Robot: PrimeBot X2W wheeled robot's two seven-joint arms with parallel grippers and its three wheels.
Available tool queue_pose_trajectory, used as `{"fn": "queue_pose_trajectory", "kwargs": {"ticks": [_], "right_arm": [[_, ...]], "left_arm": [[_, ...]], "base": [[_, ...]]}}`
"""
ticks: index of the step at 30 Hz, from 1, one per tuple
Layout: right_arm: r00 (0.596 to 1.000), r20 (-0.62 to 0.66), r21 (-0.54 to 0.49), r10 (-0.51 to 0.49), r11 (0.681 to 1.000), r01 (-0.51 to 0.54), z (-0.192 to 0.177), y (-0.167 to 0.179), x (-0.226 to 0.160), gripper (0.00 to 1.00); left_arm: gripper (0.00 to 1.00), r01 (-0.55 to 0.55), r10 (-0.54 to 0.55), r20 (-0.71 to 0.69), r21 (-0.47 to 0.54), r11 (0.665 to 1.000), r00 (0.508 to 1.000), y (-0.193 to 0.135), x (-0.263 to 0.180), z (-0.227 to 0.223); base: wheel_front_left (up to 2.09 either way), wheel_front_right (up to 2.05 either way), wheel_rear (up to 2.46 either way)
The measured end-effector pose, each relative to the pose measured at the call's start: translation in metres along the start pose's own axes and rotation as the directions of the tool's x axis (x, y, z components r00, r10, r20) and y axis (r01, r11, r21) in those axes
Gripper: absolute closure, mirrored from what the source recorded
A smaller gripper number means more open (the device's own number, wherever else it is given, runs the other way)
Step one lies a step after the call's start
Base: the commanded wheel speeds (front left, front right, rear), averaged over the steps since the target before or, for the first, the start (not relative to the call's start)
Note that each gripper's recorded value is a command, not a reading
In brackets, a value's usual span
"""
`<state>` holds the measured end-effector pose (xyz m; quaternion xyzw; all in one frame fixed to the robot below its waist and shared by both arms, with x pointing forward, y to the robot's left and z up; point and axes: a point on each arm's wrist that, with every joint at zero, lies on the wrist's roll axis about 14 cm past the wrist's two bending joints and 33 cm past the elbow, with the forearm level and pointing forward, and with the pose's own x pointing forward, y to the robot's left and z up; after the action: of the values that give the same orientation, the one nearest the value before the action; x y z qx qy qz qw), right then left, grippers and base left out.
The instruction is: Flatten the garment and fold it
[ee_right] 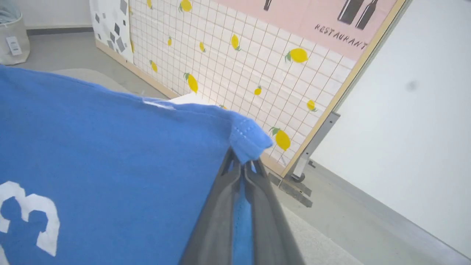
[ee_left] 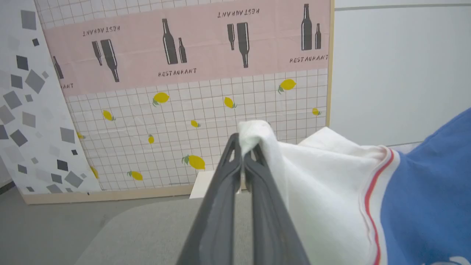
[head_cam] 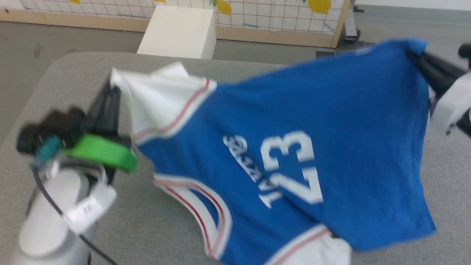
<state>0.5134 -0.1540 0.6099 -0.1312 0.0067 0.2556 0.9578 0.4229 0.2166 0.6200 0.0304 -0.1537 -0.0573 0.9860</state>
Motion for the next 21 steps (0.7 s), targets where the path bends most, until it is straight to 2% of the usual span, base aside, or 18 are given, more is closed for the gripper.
{"fn": "queue_pose_trajectory", "kwargs": {"ticks": [3,11,17,21], "right_arm": [[0.992,0.114,-0.031,-0.053,0.998,0.057,0.038,-0.017,0.004,1.00],[0.940,0.305,-0.043,-0.155,0.983,0.176,0.103,-0.051,0.029,1.00],[0.856,0.472,-0.051,-0.211,0.963,0.266,0.165,-0.079,0.051,1.00],[0.831,0.513,-0.086,-0.216,0.950,0.300,0.181,-0.089,0.071,1.00]], "left_arm": [[1.00,0.027,-0.032,0.123,0.039,0.999,0.992,-0.001,0.038,0.046],[1.00,0.058,-0.094,0.326,0.118,0.991,0.941,-0.010,0.123,0.135],[1.00,0.045,-0.129,0.466,0.187,0.981,0.875,-0.014,0.183,0.198],[1.00,0.012,-0.123,0.542,0.204,0.979,0.832,-0.010,0.213,0.226]], "base": [[0.00,0.00,0.00],[0.00,0.00,0.00],[0.00,0.00,0.00],[0.00,0.00,0.00]]}}
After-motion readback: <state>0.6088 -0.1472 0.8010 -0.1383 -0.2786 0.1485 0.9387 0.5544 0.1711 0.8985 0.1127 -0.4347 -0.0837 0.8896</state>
